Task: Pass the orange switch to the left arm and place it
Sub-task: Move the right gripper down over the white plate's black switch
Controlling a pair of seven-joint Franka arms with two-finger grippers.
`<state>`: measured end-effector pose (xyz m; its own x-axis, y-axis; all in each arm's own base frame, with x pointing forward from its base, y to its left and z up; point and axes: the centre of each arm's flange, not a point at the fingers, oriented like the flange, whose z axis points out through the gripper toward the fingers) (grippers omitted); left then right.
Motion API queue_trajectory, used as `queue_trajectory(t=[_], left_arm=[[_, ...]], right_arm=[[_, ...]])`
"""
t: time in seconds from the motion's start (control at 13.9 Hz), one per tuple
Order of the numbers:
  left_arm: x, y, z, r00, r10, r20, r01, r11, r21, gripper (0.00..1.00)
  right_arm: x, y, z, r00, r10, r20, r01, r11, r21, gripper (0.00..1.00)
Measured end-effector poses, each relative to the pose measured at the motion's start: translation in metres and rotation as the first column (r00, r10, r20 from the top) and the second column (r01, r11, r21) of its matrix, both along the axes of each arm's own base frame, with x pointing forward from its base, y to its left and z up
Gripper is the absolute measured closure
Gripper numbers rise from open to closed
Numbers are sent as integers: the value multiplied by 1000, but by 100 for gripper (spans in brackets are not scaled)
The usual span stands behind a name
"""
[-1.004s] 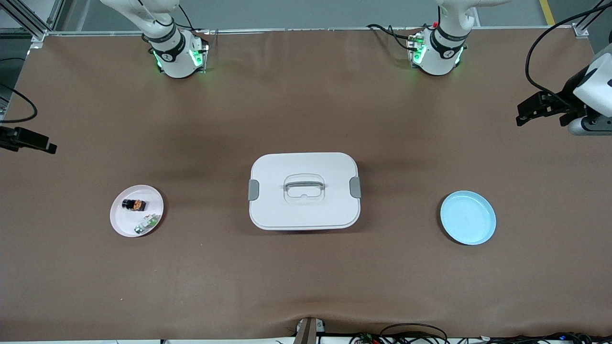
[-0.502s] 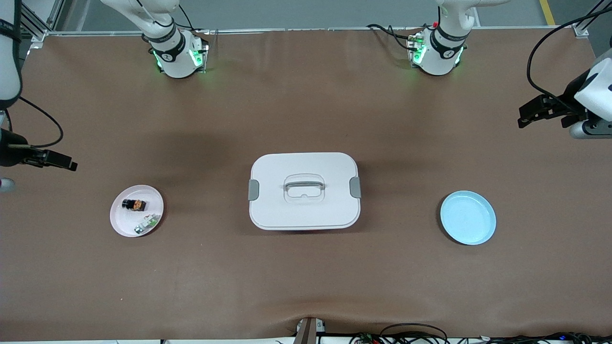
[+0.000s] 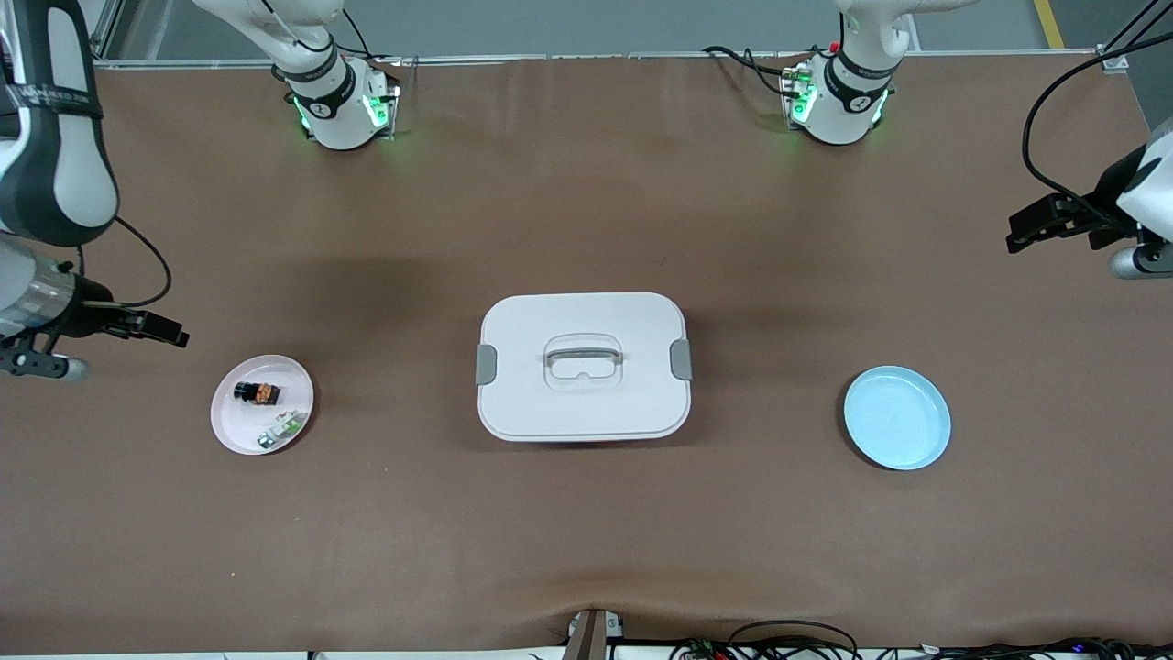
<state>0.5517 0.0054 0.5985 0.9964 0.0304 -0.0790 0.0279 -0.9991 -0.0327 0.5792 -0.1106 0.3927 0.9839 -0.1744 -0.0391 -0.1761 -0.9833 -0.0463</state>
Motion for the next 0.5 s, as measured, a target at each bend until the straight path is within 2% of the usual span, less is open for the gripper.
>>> queue_trajectory(t=[0.36,0.5], left_arm=[[2,8,-4,1000,14,-6,-14,1000,0,0],[2,7,-3,1000,13,-5,-13,1000,0,0]], right_arm=[[1,2,-55,1000,-11,-3,11,1000,-6,0],[5,2,-68,998,-55,3,55,998,-10,0]])
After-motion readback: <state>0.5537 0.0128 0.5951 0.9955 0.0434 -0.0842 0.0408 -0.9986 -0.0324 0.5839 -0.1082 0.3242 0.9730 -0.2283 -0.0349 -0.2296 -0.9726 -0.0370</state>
